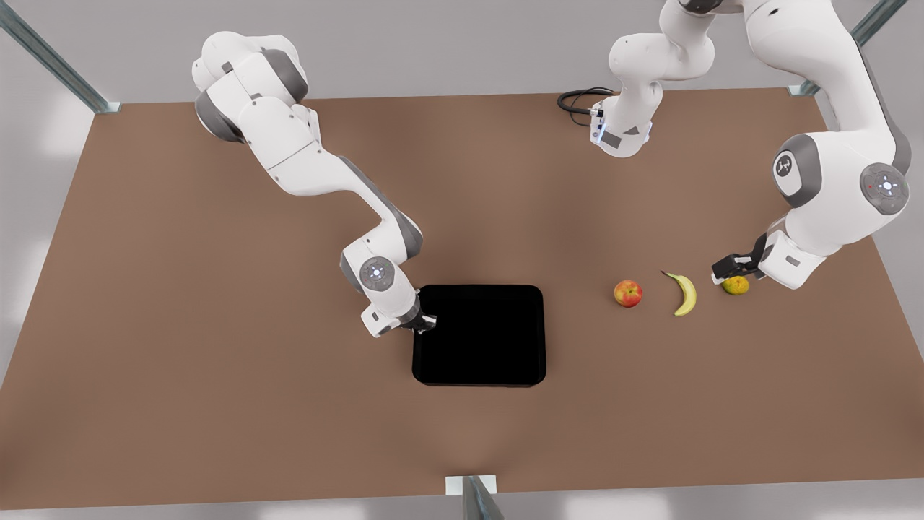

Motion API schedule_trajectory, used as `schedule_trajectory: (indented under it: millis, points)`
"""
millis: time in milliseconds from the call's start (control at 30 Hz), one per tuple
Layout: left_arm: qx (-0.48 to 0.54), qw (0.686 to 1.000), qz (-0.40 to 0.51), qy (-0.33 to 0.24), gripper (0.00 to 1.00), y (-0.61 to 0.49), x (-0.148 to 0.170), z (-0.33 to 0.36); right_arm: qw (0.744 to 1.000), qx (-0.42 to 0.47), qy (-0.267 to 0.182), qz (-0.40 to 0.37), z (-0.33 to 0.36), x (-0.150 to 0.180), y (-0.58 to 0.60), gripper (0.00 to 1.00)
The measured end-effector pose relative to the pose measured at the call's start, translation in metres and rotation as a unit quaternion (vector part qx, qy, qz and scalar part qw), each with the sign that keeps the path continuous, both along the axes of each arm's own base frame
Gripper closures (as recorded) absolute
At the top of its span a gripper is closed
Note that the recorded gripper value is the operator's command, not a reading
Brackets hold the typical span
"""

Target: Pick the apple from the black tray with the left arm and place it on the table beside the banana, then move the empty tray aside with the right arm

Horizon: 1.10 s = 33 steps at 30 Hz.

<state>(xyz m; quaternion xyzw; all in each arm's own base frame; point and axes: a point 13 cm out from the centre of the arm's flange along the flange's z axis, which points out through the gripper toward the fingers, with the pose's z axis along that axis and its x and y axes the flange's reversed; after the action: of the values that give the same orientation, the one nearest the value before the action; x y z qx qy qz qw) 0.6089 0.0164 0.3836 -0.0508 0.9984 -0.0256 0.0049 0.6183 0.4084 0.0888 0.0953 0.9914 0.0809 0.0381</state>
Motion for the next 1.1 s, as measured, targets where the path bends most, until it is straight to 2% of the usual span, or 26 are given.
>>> schedule_trajectory:
  millis: [133,233,533,767,967,1100]
  points:
    - [0.001,1.000,-0.001,0.001,0.00,0.000,0.000,0.000,1.000,0.002,-0.004,0.001,0.005,0.002,0.001,0.77]
    - [0.001,1.000,-0.002,0.001,0.00,0.001,-0.001,-0.001,1.000,0.010,-0.017,0.004,0.034,0.006,0.008,0.85]
    - [0.002,1.000,-0.004,0.002,0.00,0.000,-0.001,-0.001,1.000,-0.011,-0.020,0.016,0.121,0.009,-0.018,0.85]
    - [0.002,1.000,-0.005,0.002,0.00,-0.001,-0.001,-0.001,0.999,-0.052,0.005,-0.005,0.190,0.027,-0.128,0.85]
    - [0.001,1.000,-0.007,0.002,0.00,-0.005,-0.001,-0.001,0.997,-0.059,0.038,-0.025,0.216,0.042,-0.246,0.85]
    - [0.001,1.000,-0.005,0.002,0.00,-0.005,-0.001,-0.001,0.997,-0.053,0.051,-0.010,0.222,0.046,-0.308,0.85]
